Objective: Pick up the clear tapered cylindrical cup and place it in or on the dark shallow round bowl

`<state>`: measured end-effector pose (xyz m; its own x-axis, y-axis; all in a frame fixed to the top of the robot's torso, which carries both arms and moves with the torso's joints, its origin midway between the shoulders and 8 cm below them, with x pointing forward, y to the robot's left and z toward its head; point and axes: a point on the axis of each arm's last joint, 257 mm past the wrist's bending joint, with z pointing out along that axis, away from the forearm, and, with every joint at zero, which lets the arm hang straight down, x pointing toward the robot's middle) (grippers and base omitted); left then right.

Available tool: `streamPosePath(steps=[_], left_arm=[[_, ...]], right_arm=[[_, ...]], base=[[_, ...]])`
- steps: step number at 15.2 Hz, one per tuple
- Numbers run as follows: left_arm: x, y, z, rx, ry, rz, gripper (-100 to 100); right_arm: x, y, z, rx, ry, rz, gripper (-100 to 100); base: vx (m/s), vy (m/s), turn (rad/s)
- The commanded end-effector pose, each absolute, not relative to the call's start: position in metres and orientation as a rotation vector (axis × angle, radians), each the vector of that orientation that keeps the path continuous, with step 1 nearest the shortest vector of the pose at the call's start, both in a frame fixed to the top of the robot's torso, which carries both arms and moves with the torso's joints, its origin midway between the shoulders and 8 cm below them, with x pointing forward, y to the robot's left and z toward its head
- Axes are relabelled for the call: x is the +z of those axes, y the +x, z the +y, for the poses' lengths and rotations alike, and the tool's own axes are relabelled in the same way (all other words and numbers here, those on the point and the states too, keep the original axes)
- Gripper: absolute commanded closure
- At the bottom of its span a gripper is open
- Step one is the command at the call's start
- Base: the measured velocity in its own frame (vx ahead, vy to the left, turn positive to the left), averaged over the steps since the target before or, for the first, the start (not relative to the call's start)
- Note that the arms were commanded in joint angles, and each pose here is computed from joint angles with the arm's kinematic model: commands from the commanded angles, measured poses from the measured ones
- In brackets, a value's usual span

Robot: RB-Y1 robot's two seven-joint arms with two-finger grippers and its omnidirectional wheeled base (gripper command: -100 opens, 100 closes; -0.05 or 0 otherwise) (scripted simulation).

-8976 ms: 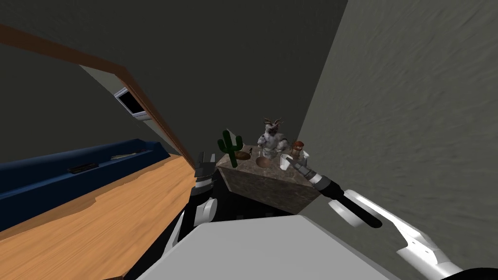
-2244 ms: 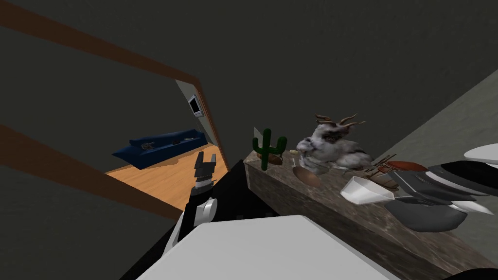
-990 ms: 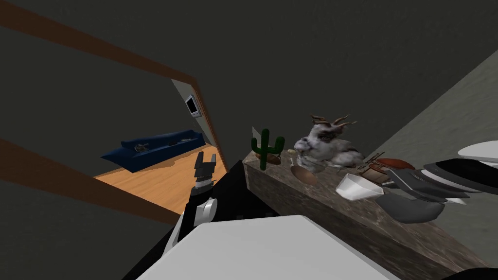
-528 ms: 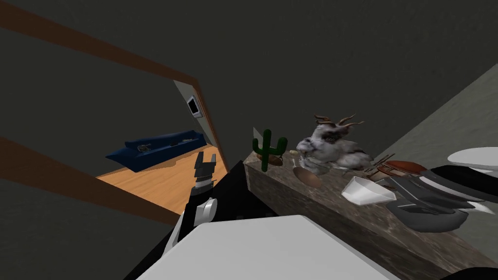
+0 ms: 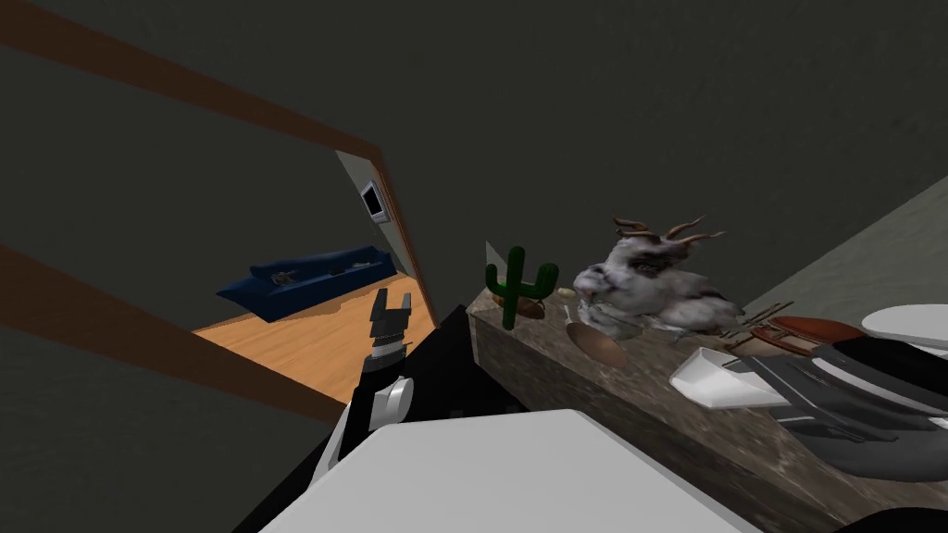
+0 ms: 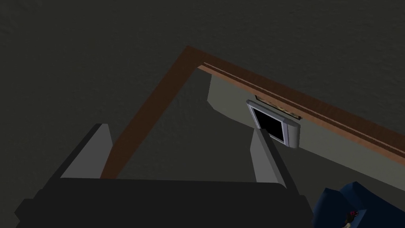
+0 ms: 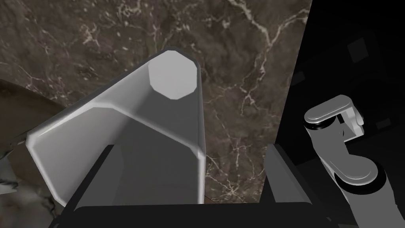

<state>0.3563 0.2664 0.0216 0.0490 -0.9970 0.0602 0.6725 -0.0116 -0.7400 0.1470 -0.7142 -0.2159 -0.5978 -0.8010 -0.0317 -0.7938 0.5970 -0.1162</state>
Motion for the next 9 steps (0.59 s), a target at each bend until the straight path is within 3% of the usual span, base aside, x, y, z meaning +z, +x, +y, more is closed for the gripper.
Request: streamPosePath(steps=[1, 3, 4, 6, 7, 9], left_arm=[[0.022, 0.356, 0.266, -1.449, -0.709, 0.589, 0], [0.022, 0.356, 0.266, -1.449, -0.709, 0.589, 0], [0.022, 0.356, 0.266, -1.449, -0.709, 0.589, 0], [0.022, 0.356, 0.266, -1.449, -0.709, 0.589, 0], [0.022, 0.356, 0.266, -1.449, -0.709, 0.589, 0], [0.022, 0.356, 0.266, -1.450, -0.709, 0.589, 0]], right_arm=[[-0.224, 0.142, -0.716, -0.142, -1.360, 2.738, -100], [-0.222, 0.142, -0.716, -0.141, -1.361, 2.737, -100], [-0.209, 0.153, -0.714, -0.141, -1.379, 2.729, 100], [-0.210, 0.152, -0.717, -0.150, -1.379, 2.728, 100], [-0.206, 0.158, -0.713, -0.147, -1.463, 2.693, -100], [-0.205, 0.162, -0.710, -0.147, -1.518, 2.667, -100]], base=[[0.015, -0.008, 0.064], [0.009, -0.006, 0.031], [-0.005, 0.000, -0.107], [-0.017, 0.008, -0.101], [-0.046, -0.026, 0.081], [-0.091, -0.062, 0.125]])
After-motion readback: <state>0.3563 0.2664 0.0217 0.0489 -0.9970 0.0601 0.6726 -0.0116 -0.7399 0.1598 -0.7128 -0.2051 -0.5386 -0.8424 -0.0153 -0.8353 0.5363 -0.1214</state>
